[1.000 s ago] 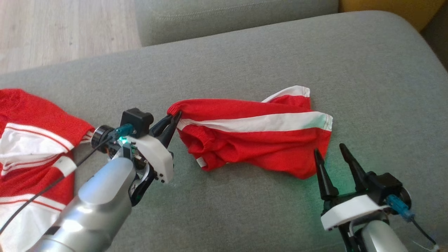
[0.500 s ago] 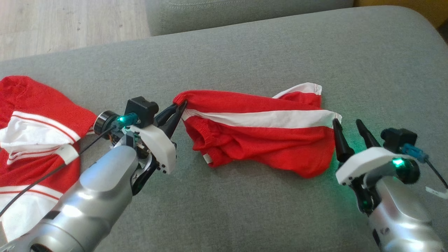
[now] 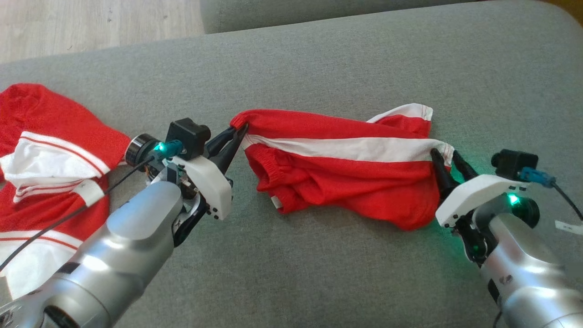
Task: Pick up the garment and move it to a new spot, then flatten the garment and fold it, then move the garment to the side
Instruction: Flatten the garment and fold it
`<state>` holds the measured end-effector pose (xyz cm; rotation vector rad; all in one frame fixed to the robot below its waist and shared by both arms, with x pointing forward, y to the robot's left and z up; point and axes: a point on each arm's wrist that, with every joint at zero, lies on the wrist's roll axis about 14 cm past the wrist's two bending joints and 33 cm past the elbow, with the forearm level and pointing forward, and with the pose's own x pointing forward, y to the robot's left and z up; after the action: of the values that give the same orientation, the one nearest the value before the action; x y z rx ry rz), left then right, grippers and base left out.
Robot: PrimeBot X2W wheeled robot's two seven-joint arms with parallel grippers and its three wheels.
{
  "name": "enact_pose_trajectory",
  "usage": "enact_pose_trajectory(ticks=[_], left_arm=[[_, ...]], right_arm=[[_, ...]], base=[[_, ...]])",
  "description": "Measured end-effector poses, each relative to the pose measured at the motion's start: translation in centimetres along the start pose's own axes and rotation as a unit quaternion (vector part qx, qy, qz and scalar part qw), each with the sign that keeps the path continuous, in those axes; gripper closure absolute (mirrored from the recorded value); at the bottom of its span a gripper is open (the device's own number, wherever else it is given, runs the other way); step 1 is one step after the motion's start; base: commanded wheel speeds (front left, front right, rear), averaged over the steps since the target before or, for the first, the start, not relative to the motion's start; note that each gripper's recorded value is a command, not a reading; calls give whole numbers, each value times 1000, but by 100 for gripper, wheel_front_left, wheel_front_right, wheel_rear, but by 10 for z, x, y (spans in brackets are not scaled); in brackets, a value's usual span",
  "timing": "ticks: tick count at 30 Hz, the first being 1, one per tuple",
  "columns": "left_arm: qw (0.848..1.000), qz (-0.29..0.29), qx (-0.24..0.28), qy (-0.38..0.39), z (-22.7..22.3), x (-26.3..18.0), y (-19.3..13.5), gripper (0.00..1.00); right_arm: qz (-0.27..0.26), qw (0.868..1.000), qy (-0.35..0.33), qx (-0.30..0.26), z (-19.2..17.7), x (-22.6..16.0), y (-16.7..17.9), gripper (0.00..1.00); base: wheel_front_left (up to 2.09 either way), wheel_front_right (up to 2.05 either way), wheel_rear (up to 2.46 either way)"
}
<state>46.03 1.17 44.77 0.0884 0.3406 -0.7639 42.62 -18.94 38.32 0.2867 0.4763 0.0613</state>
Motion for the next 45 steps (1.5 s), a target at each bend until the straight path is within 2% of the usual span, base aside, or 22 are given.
enact_pose_trajectory(ticks=[1,4,9,12,15,17,21,24,28,31,32,34,38,41,45], left_arm=[[1000,1,-1,2,-1,0,1,100],[1000,2,0,3,-1,0,3,100],[1000,4,7,-1,2,1,6,100],[1000,2,18,-8,8,4,10,100],[998,10,50,-31,34,11,28,100],[995,15,80,-55,63,19,41,100],[980,22,148,-130,142,33,61,100],[962,47,189,-192,203,36,76,100],[936,65,202,-280,264,27,75,100],[932,53,188,-304,264,21,65,100],[941,40,187,-279,233,25,61,100],[956,30,172,-238,185,28,56,100],[978,-5,130,-160,93,22,27,100],[987,-38,113,-106,33,9,-7,100],[992,-74,83,-54,-26,-18,-53,100]], right_arm=[[3,1000,2,-1,0,1,2,100],[12,1000,7,3,-2,3,8,100],[14,999,-14,-38,13,3,-1,100],[16,996,-54,-66,47,9,-5,100],[27,988,-112,-106,103,19,0,100],[35,977,-171,-122,156,23,7,100],[50,945,-278,-164,251,20,26,100],[55,924,-325,-195,295,19,36,100],[66,899,-366,-232,328,17,51,100],[78,891,-371,-249,327,19,60,100],[84,894,-363,-250,316,20,61,100],[84,903,-340,-248,292,24,53,100],[68,934,-265,-231,223,24,18,100],[55,951,-219,-211,177,12,-5,100],[43,963,-186,-188,136,-16,-25,100]], base=[[0,0,0],[0,0,0],[0,0,0],[0,0,0],[0,0,0],[0,0,0],[0,0,0],[0,0,0],[0,0,0],[0,0,0],[0,0,0],[0,0,0],[0,0,0],[0,0,0],[0,0,0]])
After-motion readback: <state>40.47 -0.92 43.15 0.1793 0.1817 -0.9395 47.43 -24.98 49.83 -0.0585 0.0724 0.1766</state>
